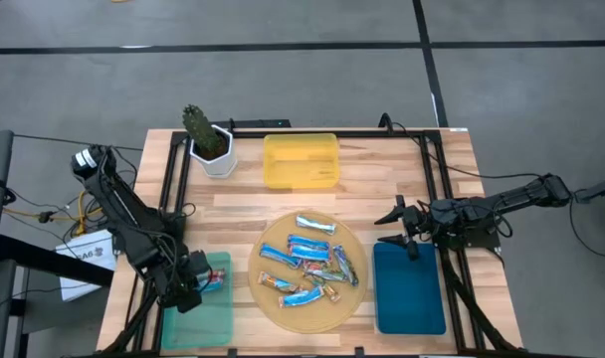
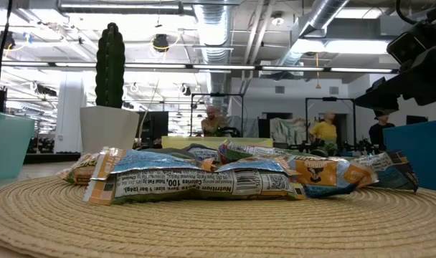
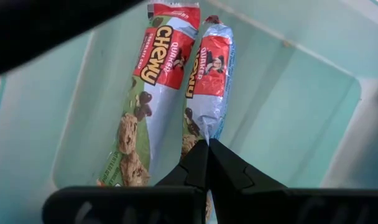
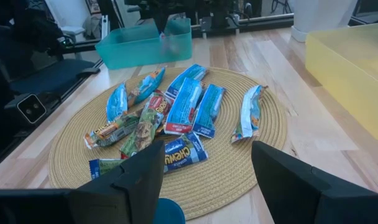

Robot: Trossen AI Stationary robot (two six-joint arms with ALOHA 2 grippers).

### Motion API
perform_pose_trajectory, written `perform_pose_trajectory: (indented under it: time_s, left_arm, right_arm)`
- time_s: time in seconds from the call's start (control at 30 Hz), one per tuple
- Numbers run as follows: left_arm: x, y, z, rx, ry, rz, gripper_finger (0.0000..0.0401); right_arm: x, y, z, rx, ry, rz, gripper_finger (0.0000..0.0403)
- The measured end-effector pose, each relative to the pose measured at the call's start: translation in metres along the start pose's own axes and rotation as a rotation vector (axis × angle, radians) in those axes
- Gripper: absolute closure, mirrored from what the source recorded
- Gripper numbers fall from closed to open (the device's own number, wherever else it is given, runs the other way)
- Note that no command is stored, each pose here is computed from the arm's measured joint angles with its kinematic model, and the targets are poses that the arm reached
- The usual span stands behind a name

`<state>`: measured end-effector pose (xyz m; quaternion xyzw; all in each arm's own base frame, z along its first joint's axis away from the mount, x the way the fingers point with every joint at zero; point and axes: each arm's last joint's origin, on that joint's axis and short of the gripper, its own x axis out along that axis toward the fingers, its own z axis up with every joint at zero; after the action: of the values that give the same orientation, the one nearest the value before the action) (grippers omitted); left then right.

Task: Pick and place Granola Bars by type
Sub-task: Put the red granola bar into the light blue bin

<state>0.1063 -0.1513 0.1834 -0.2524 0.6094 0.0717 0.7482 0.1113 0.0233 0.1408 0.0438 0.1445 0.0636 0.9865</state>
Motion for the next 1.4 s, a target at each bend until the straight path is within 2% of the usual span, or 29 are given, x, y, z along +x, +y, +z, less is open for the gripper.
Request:
perform_pose_trajectory:
  time_s: [0.37, 0.57, 0.73, 0.87, 0.97, 1.17, 1.4]
  left_arm:
    - [0.000, 0.000, 0.000, 0.001, 0.009, -0.001, 0.0325]
    - [0.000, -0.002, 0.000, 0.053, 0.009, -0.023, 0.0308]
    - [-0.003, -0.006, 0.004, 0.105, -0.004, -0.090, 0.0307]
    - [-0.015, -0.009, 0.010, 0.199, -0.047, -0.203, 0.0307]
    - [-0.028, -0.008, 0.017, 0.264, -0.115, -0.296, 0.0307]
    - [-0.061, -0.008, 0.031, 0.355, -0.356, -0.488, 0.0307]
    - [-0.089, -0.011, 0.042, 0.431, -0.633, -0.629, 0.0307]
  right_arm:
    - [0.000, 0.000, 0.000, 0.000, 0.001, 0.000, 0.0168]
    - [0.000, 0.000, 0.000, 0.000, 0.001, 0.000, 0.0168]
    - [0.000, 0.000, 0.000, 0.000, 0.000, 0.000, 0.0168]
    - [0.000, 0.000, 0.000, 0.000, 0.000, 0.000, 0.0168]
    - [0.000, 0.000, 0.000, 0.000, 0.000, 0.000, 0.0168]
    - [0.000, 0.000, 0.000, 0.000, 0.001, 0.000, 0.0168]
    - [0.000, 0.000, 0.000, 0.000, 0.001, 0.000, 0.0168]
